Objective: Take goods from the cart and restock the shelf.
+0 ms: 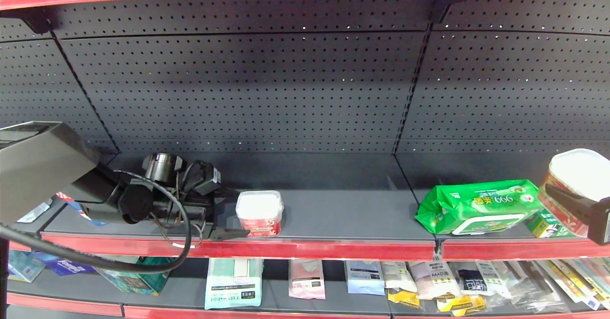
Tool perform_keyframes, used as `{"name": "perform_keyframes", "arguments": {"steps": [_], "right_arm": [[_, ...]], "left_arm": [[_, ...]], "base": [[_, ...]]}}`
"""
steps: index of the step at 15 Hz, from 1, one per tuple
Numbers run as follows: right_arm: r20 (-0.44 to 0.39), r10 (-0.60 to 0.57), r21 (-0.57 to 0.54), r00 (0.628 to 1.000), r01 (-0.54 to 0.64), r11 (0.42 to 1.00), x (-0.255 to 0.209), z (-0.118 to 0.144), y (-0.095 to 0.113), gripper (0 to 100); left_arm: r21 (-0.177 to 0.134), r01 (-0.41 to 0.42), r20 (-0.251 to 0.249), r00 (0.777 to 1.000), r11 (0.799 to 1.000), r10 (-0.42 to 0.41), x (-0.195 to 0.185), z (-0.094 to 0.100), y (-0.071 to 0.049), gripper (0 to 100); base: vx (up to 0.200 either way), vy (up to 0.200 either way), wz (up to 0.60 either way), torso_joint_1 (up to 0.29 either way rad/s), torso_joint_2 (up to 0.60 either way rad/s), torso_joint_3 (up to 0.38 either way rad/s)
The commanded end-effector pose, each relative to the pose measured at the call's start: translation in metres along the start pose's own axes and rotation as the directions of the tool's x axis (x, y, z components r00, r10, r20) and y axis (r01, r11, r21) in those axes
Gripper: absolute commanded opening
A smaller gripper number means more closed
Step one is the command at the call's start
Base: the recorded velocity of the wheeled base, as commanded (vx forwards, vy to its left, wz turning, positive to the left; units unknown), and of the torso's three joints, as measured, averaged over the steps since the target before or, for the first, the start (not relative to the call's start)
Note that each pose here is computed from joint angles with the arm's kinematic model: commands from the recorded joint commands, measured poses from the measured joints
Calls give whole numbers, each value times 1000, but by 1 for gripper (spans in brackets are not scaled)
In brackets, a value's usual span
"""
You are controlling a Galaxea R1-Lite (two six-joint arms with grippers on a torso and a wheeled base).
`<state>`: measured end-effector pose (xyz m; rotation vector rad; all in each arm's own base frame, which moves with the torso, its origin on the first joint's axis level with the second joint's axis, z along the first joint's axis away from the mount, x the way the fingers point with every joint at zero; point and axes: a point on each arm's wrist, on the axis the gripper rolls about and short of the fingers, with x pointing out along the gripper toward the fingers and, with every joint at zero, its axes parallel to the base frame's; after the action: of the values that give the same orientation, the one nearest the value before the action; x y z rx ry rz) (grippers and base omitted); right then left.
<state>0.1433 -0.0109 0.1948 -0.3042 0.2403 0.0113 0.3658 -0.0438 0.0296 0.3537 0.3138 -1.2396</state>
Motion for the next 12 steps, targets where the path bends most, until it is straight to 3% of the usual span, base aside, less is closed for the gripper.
{"name": "perform_keyframes", "arguments": {"steps": [1,7,9,12], "right_arm": [[0,1,-1,1000,-1,1000,0,0,0,0],[1,10,-4,1000,-10,1000,1,0,2,0],[0,18,-6,1000,-18,1000,0,-1,3,0],[8,47,-13,999,-47,999,0,0,7,0]], "left_arm": [[-2,-3,0,1000,1000,3,0,-1,1,100],[-2,-10,0,1000,1000,10,0,0,3,100],[1,-19,10,1000,1000,19,-8,12,-1,100],[-80,-21,26,999,997,23,-26,39,-27,100]], "base": [[0,0,0,0,0,0],[0,0,0,0,0,0],[0,0,0,0,0,0],[0,0,0,0,0,0]]}}
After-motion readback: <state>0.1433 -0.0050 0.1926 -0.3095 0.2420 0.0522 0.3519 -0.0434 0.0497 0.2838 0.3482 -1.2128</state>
